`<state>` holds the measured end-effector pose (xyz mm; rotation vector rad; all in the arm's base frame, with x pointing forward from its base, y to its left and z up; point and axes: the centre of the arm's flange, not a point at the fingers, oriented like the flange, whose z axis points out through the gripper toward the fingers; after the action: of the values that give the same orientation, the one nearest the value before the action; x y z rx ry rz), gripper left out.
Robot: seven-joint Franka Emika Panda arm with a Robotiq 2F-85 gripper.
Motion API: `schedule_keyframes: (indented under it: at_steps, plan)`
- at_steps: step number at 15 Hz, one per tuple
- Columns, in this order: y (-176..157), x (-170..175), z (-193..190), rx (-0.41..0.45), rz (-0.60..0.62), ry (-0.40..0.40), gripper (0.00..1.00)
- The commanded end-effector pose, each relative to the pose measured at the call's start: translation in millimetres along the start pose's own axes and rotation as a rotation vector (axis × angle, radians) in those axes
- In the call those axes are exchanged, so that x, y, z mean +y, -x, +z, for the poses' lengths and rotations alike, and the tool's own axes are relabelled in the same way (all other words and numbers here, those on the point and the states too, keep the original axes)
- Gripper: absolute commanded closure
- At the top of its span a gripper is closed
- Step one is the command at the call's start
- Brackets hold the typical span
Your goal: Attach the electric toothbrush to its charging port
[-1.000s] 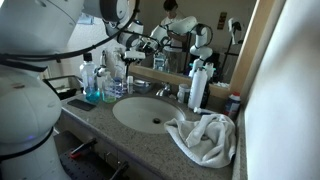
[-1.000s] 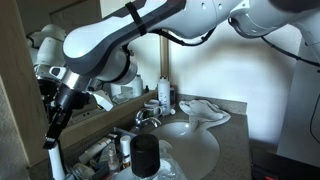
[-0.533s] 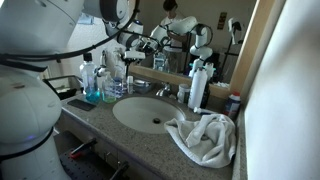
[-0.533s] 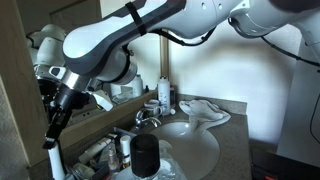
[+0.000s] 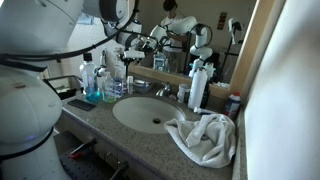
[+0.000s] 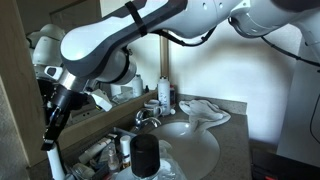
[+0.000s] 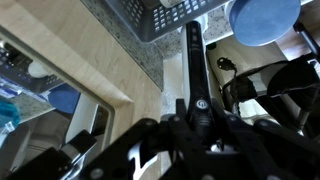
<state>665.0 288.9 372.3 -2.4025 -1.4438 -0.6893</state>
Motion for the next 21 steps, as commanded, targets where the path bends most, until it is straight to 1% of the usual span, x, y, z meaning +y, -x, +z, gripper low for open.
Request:
schedule_keyframes:
  at_steps: [1,16,21]
  plan:
    - [8.4,-3.5,3.4,-0.013,-0.059,0.006,0.87]
    - [16.4,-1.2,1.2,-0.057,-0.255,-0.062,0.87]
    - [19.4,3.0,-0.4,-0.084,-0.344,-0.102,0.87]
